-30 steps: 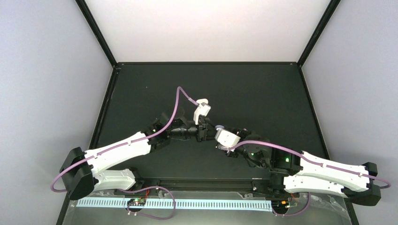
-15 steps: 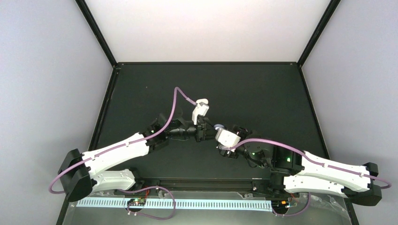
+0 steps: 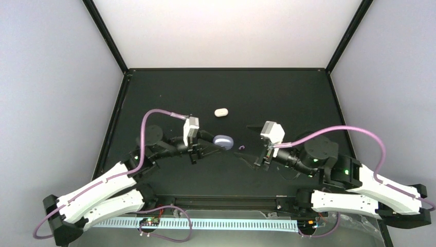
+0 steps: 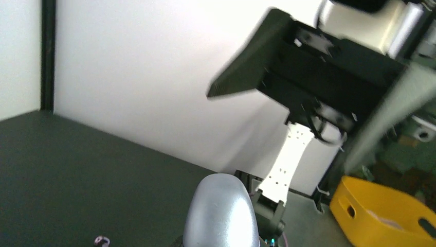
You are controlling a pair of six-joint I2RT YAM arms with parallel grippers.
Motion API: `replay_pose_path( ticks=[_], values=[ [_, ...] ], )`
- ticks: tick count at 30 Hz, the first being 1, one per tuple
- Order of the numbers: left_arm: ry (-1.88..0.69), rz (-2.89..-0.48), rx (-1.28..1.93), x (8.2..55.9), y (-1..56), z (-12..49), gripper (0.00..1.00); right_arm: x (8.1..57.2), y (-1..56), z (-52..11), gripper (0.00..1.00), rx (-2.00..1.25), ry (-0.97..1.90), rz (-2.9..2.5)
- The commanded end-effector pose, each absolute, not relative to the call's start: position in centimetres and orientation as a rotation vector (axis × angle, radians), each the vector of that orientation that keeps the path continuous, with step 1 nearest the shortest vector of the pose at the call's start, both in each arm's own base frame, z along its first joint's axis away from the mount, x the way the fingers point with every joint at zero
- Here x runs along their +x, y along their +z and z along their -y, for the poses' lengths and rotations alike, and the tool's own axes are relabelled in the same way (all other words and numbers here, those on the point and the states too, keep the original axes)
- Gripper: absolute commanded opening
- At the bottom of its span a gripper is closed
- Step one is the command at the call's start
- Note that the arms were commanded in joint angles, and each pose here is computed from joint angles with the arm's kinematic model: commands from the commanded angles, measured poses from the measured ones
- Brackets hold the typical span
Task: Insert the wireless bluetooth earbuds into the charging case
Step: Pick up the charging case at the center of the board, then open the charging case.
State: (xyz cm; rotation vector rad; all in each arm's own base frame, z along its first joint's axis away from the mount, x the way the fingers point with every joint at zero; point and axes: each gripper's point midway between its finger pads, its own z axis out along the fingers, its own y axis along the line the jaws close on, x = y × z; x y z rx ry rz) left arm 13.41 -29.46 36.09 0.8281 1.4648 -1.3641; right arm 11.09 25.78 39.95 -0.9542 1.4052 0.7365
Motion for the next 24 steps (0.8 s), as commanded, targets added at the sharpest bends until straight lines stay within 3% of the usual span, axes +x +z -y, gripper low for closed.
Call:
replay_pose_path(
  ticks=[1, 14, 24],
  values=[
    [-1.332, -1.277, 1.011, 10.1, 36.9, 28.0, 0.02, 8.5, 44.9, -25.5, 0.87, -0.918, 0.979, -1.324],
    [-1.407, -1.148, 1.136, 7.0, 38.8, 27.4, 0.01, 6.5, 43.7, -29.1, 0.88, -1.094, 1.1, -1.378],
    [-1.434, -1.087, 1.172, 5.9, 39.7, 27.0, 0.02, 7.8, 41.0, -30.4, 0.87, -1.108, 1.021, -1.496]
  ],
)
